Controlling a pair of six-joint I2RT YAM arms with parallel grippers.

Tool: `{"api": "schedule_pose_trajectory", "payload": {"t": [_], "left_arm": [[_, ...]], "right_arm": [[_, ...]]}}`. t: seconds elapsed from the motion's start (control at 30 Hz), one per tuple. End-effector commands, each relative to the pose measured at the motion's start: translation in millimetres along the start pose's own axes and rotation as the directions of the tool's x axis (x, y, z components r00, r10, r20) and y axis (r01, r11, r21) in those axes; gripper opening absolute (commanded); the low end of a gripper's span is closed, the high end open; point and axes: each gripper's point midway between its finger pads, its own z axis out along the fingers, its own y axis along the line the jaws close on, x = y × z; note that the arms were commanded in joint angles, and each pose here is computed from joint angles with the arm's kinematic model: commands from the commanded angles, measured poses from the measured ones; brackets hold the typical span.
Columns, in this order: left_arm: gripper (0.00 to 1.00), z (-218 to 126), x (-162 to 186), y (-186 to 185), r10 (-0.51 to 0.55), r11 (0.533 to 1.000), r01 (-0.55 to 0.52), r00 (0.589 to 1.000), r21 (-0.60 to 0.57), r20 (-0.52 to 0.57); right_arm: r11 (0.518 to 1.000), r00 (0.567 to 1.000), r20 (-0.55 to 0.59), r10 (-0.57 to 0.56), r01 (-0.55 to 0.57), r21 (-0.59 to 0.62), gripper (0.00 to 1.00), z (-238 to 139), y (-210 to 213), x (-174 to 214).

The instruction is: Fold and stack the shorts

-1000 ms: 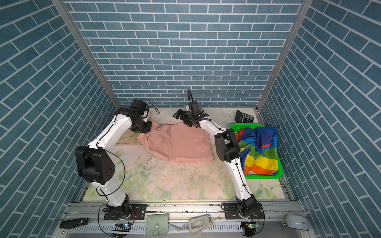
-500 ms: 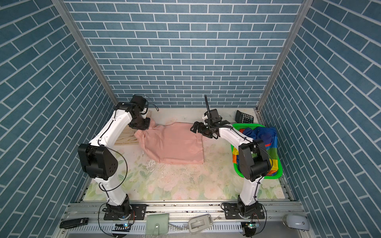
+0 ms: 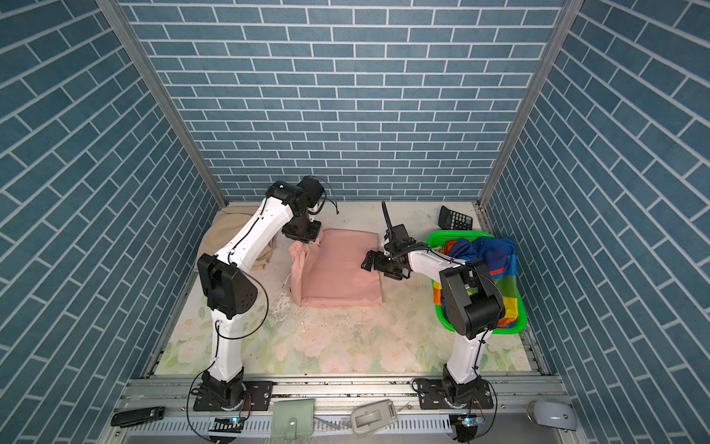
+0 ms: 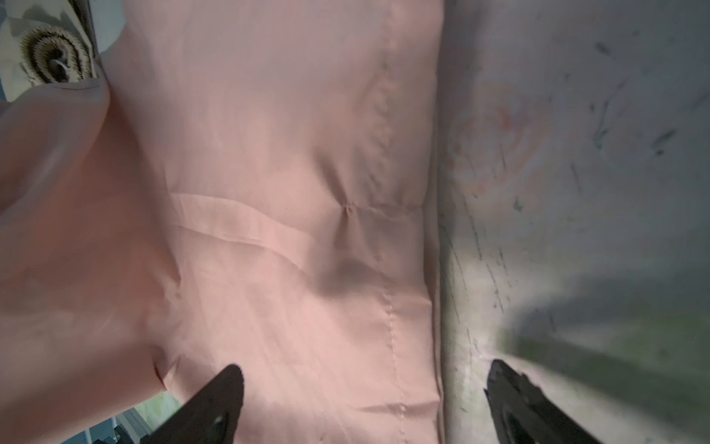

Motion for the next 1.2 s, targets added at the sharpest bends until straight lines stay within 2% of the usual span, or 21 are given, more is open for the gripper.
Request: {"api": "schedule_pose_trajectory", "payload": {"t": [0.0,0.23,0.37,0.57,0.7,0.77,0.83,0.87,0.93,0.97,1.07,1.17], "left_arm": [[0.06,1.2,12.5,-20.7,0.007,1.000,-0.007,0.998,0.004,-0.067],[0.10,22.8,9.6,-53.7,0.016,0.999,-0.013,0.993,0.031,-0.114],[0.12,45.2,4.9,-71.1,0.002,0.996,0.010,0.992,0.094,-0.123],[0.13,70.6,-4.0,-99.8,-0.057,0.973,0.080,0.992,0.216,-0.109],[0.14,74.1,-13.8,-123.8,-0.084,0.929,0.112,0.992,0.353,-0.095],[0.24,65.7,-22.3,-130.4,-0.090,0.910,0.108,0.994,0.401,-0.064],[0.35,45.1,-36.2,-129.2,-0.100,0.903,0.085,0.995,0.422,0.014],[0.44,32.8,-42.5,-126.2,-0.108,0.901,0.074,0.993,0.428,0.056],[0.69,1.9,-56.1,-111.9,-0.143,0.902,0.066,0.978,0.426,0.152],[0.97,-12.8,-61.4,-104.7,-0.161,0.900,0.064,0.968,0.430,0.194],[1.00,-60.2,-71.8,-73.8,-0.228,0.898,0.059,0.911,0.437,0.345],[1.00,-85.9,-66.2,-41.3,-0.302,0.897,0.083,0.832,0.434,0.465]], "right_arm": [[0.999,0.999,0.026,-0.023,0.024,-0.028,0.99,-4.1,3.6,-1.6],[0.999,1.000,0.013,0.007,-0.007,-0.051,0.99,6.0,-2.6,9.9],[0.998,1.000,-0.002,0.021,-0.021,-0.060,0.99,11.3,-6.0,17.5],[0.998,0.999,-0.019,0.026,-0.027,-0.058,0.99,13.7,-9.1,25.9],[0.998,0.999,-0.026,0.019,-0.021,-0.065,0.99,10.3,-7.9,32.0],[0.998,1.000,-0.028,0.008,-0.009,-0.065,0.99,4.8,-6.6,35.0],[0.998,1.000,-0.017,-0.012,0.011,-0.062,0.99,-5.7,-3.0,35.3],[0.998,1.000,-0.011,-0.020,0.019,-0.060,0.99,-10.5,-2.0,35.2],[0.998,0.999,0.007,-0.038,0.038,-0.057,0.99,-23.1,3.3,33.3],[0.997,0.999,0.011,-0.044,0.044,-0.057,0.99,-27.6,5.3,33.4],[0.995,0.998,0.045,-0.054,0.058,-0.083,0.99,-42.4,15.7,29.4],[0.993,0.995,0.079,-0.058,0.066,-0.101,0.99,-53.0,25.7,23.0]]}}
